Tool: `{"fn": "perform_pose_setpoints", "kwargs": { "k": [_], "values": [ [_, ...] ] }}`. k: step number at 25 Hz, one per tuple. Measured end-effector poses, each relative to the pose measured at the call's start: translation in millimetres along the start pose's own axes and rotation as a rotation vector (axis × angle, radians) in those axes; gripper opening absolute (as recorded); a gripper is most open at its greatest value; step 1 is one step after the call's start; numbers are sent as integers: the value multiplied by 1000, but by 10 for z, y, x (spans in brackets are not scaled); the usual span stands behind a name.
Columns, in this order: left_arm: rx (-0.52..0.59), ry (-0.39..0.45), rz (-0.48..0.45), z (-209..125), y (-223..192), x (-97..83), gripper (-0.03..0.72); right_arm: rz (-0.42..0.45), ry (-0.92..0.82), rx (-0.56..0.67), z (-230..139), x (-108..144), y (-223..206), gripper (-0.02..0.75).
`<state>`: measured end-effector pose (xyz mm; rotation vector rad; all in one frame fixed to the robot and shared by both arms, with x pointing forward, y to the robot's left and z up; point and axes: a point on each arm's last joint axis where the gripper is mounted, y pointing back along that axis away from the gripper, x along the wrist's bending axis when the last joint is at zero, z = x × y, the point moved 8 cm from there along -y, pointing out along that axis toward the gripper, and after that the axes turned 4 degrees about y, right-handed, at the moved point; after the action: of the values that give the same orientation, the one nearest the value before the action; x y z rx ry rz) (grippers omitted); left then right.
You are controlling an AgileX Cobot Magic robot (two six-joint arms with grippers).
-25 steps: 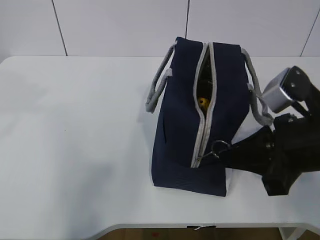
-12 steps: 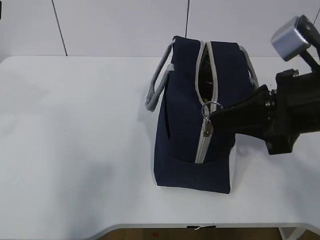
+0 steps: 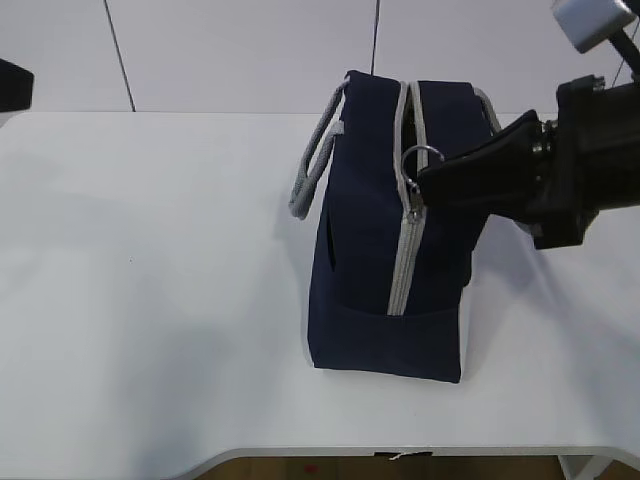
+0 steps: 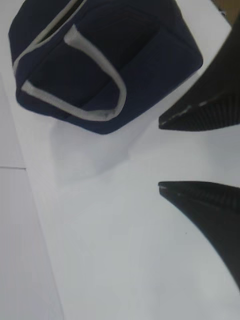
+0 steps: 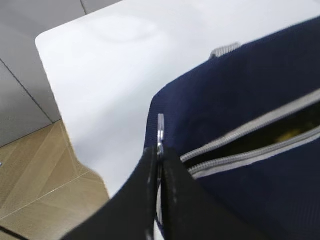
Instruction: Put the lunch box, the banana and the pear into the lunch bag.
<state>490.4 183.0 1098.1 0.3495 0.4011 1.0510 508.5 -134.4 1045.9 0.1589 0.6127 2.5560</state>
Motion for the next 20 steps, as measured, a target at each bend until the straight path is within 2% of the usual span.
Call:
{"fn": "perform_pose_setpoints", "kwargs": {
  "k": [10, 14, 20],
  "values": [
    [161, -92, -221, -328, -336, -645, 261, -35, 23, -15, 107, -90, 14, 6],
    [159, -103, -252, -349, -419, -734, 261, -56, 24, -16, 114, -127, 18, 6],
    [150, -104, -273, -354, -548, -772, 261, -68, 24, -16, 115, -146, 19, 6]
  ]
}}
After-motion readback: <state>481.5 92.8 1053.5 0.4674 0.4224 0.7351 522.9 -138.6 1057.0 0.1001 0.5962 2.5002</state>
